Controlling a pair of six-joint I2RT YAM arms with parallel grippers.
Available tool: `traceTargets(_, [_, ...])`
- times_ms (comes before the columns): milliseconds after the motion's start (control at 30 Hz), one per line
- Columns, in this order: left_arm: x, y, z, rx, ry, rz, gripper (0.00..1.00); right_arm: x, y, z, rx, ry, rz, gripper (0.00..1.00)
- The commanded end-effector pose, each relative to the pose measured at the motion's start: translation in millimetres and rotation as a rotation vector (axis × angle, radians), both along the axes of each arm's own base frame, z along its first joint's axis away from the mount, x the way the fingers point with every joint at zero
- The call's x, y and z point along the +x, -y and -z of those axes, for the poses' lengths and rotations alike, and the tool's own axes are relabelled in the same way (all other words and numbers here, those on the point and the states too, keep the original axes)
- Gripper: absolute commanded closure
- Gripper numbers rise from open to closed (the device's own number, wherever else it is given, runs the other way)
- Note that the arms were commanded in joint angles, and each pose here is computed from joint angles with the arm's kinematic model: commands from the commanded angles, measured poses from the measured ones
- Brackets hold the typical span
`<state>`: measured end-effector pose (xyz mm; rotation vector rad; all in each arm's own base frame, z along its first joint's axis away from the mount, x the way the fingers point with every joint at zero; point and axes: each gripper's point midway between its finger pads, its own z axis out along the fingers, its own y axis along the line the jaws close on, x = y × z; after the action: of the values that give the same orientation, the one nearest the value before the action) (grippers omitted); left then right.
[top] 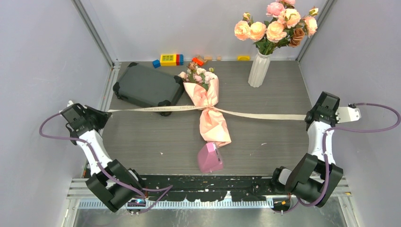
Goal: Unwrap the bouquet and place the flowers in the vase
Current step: Untie the ribbon from the wrapping paper.
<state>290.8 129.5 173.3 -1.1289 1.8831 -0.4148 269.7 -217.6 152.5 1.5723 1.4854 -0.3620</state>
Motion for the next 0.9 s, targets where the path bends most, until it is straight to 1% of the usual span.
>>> traceTargets(0, [5.5,-25.1,-29.9,0.093,0.053,-0.057,1.0,-2.5,17.2,-32.9,-0.061,0.043,0.059,1.0])
traceTargets(233, [-2.8,-44.6,-32.1,0.121,0.044,-0.136,1.0,-6.4,25.2,-45.2,-0.077,0.047,0.085,1.0])
traceTargets(400, [-5.6,-45.1,-32.3,0.141,0.033,-0.128,1.0,-4.5,23.7,-45.4,-0.068,0.047,0.069,1.0])
traceTargets(433, [-5.0,-42.7,-31.2,0.135,0.038,-0.118,0.99,-3.9,22.7,-44.8,-0.065,0.047,0.062,1.0])
traceTargets(467, [-4.0,-39.6,-30.1,0.129,0.043,-0.105,0.92,-2.2,20.8,-43.4,-0.062,0.047,0.043,1.0])
traceTargets(500, [-2.7,-36.5,-29.5,0.126,0.046,-0.093,0.79,-1.1,19.3,-43.8,-0.062,0.051,0.03,0.99])
traceTargets(567, [0.6,-30.6,-30.9,0.135,0.047,-0.063,0.62,3.6,13.9,-42.1,-0.055,0.062,-0.014,0.88])
traceTargets(600, [2.5,-26.6,-31.9,0.145,0.043,-0.043,0.57,4.3,11.8,-39.5,-0.054,0.058,-0.028,0.75])
traceTargets(633, [4.6,-22.3,-33.6,0.165,0.032,-0.018,0.53,8.2,8.3,-41.2,-0.057,0.068,-0.054,0.68])
traceTargets(667, [6.0,-17.5,-33.7,0.183,0.012,0.004,0.49,9.0,5.7,-37.9,-0.053,0.065,-0.068,0.56])
traceTargets(700, [7.2,-13.2,-34.1,0.205,-0.006,0.026,0.46,12.6,1.0,-36.6,-0.052,0.068,-0.099,0.5])
traceTargets(733, [8.6,-8.0,-33.9,0.222,-0.022,0.05,0.43,14.4,-1.0,-36.0,-0.052,0.069,-0.113,0.42])
traceTargets(767, [9.6,-3.9,-34.3,0.235,-0.03,0.069,0.4,17.7,-5.4,-34.4,-0.052,0.069,-0.14,0.38])
traceTargets(800, [11.8,2.4,-35.1,0.248,-0.03,0.097,0.38,19.1,-7.2,-33.9,-0.053,0.069,-0.152,0.33])
traceTargets(833, [13.1,6.5,-36.3,0.258,-0.027,0.116,0.35,22.5,-10.8,-32.9,-0.056,0.069,-0.178,0.3])
traceTargets(867, [14.5,11.5,-37.1,0.267,-0.025,0.14,0.33,24.4,-12.7,-33.0,-0.057,0.07,-0.191,0.29])
